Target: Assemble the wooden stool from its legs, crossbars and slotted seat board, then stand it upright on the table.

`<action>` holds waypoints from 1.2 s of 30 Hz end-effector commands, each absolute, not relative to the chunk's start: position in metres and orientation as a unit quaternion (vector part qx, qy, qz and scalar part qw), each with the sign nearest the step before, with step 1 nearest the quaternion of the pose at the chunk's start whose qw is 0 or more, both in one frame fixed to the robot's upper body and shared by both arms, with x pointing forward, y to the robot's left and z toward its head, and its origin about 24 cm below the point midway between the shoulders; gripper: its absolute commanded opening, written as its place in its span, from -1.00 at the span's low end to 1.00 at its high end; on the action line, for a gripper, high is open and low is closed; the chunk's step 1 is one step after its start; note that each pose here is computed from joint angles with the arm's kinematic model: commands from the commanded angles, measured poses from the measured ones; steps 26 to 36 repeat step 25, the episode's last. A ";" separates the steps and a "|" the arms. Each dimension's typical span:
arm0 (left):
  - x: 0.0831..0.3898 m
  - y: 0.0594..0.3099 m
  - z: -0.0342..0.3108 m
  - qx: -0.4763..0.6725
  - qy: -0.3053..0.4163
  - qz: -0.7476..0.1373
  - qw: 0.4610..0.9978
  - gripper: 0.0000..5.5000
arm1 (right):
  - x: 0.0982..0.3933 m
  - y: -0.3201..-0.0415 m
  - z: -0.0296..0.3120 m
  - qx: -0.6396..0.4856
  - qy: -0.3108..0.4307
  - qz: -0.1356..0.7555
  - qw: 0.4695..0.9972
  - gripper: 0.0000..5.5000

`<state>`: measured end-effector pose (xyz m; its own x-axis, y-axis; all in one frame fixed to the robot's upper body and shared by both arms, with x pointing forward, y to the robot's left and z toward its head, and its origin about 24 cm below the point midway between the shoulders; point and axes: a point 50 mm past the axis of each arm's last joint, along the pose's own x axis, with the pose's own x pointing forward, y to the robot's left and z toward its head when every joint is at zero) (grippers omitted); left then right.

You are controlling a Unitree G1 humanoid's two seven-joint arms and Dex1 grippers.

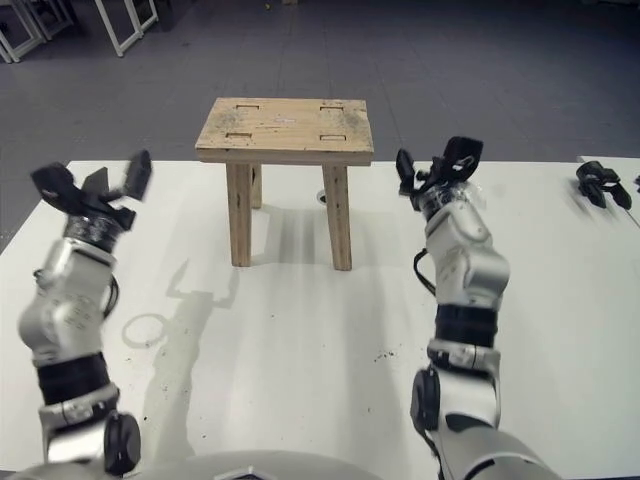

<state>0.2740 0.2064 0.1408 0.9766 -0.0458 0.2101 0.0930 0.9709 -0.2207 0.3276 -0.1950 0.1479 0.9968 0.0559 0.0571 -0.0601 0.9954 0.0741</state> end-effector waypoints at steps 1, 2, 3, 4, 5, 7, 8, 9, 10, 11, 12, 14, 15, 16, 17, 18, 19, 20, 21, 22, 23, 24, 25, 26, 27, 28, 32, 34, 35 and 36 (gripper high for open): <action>0.246 0.170 0.130 -0.004 -0.165 -0.011 0.986 0.88 | 0.285 -0.162 0.128 -0.074 -0.061 0.042 0.995 0.30; 0.243 0.166 0.129 0.021 -0.176 -0.005 0.984 0.88 | 0.279 -0.156 0.125 -0.081 -0.064 0.044 0.994 0.30; 0.242 0.162 0.129 0.036 -0.183 -0.001 0.982 0.88 | 0.274 -0.151 0.122 -0.087 -0.066 0.047 0.993 0.30; 0.241 0.159 0.129 0.046 -0.189 -0.001 0.981 0.88 | 0.272 -0.149 0.120 -0.087 -0.064 0.046 0.993 0.30; 0.241 0.157 0.128 0.050 -0.191 -0.002 0.980 0.88 | 0.271 -0.148 0.119 -0.089 -0.063 0.048 0.993 0.30; 0.240 0.153 0.126 0.054 -0.191 -0.004 0.980 0.88 | 0.270 -0.146 0.118 -0.087 -0.062 0.048 0.993 0.30; 0.240 0.151 0.124 0.056 -0.187 -0.008 0.981 0.88 | 0.270 -0.145 0.117 -0.084 -0.060 0.048 0.993 0.30; 0.239 0.150 0.122 0.057 -0.185 -0.009 0.981 0.88 | 0.270 -0.143 0.117 -0.080 -0.058 0.049 0.994 0.30; 0.239 0.149 0.120 0.057 -0.181 -0.010 0.982 0.88 | 0.269 -0.142 0.116 -0.079 -0.057 0.050 0.994 0.30; 0.238 0.149 0.119 0.056 -0.180 -0.011 0.982 0.88 | 0.268 -0.141 0.116 -0.079 -0.057 0.051 0.994 0.30; 0.238 0.149 0.119 0.056 -0.180 -0.012 0.982 0.82 | 0.268 -0.140 0.116 -0.079 -0.057 0.051 0.994 0.32; 0.239 0.147 0.119 0.056 -0.183 -0.020 0.981 0.71 | 0.268 -0.140 0.116 -0.078 -0.057 0.051 0.994 0.32; 0.239 0.146 0.120 0.058 -0.185 -0.024 0.981 0.69 | 0.268 -0.141 0.116 -0.076 -0.057 0.051 0.994 0.26; 0.239 0.144 0.121 0.060 -0.187 -0.026 0.980 0.64 | 0.268 -0.141 0.116 -0.074 -0.057 0.051 0.994 0.22; 0.239 0.144 0.120 0.061 -0.186 -0.026 0.980 0.59 | 0.268 -0.140 0.115 -0.072 -0.056 0.050 0.995 0.15; 0.239 0.143 0.119 0.062 -0.185 -0.027 0.980 0.53 | 0.268 -0.140 0.115 -0.071 -0.056 0.050 0.995 0.08; 0.239 0.143 0.119 0.064 -0.185 -0.028 0.980 0.45 | 0.268 -0.140 0.114 -0.071 -0.055 0.049 0.995 0.00; 0.238 0.143 0.118 0.063 -0.183 -0.027 0.981 0.42 | 0.267 -0.140 0.113 -0.071 -0.054 0.049 0.995 -0.04; 0.237 0.144 0.117 0.063 -0.182 -0.025 0.981 0.37 | 0.266 -0.140 0.111 -0.072 -0.052 0.049 0.995 -0.09; 0.237 0.145 0.117 0.063 -0.181 -0.022 0.981 0.31 | 0.266 -0.140 0.109 -0.074 -0.049 0.049 0.995 -0.13; 0.237 0.146 0.116 0.063 -0.180 -0.020 0.981 0.25 | 0.266 -0.142 0.106 -0.078 -0.044 0.048 0.995 -0.13; 0.237 0.147 0.115 0.065 -0.179 -0.017 0.981 0.19 | 0.266 -0.143 0.103 -0.079 -0.041 0.047 0.995 -0.13; 0.237 0.148 0.115 0.067 -0.180 -0.012 0.981 0.19 | 0.265 -0.144 0.103 -0.080 -0.045 0.045 0.995 -0.13; 0.237 0.148 0.115 0.067 -0.180 -0.012 0.981 0.19 | 0.265 -0.144 0.103 -0.080 -0.045 0.045 0.995 -0.13; 0.237 0.148 0.115 0.067 -0.180 -0.012 0.981 0.19 | 0.265 -0.144 0.103 -0.080 -0.045 0.045 0.995 -0.13; 0.237 0.148 0.115 0.067 -0.180 -0.012 0.981 0.19 | 0.265 -0.144 0.103 -0.080 -0.045 0.045 0.995 -0.13; 0.237 0.148 0.115 0.067 -0.180 -0.012 0.981 0.19 | 0.265 -0.144 0.103 -0.080 -0.045 0.045 0.995 -0.13; 0.237 0.148 0.115 0.067 -0.180 -0.012 0.981 0.19 | 0.265 -0.144 0.103 -0.080 -0.045 0.045 0.995 -0.13; 0.237 0.148 0.115 0.067 -0.180 -0.012 0.981 0.19 | 0.265 -0.144 0.103 -0.080 -0.045 0.045 0.995 -0.13; 0.237 0.148 0.115 0.067 -0.180 -0.012 0.981 0.19 | 0.265 -0.144 0.103 -0.080 -0.045 0.045 0.995 -0.13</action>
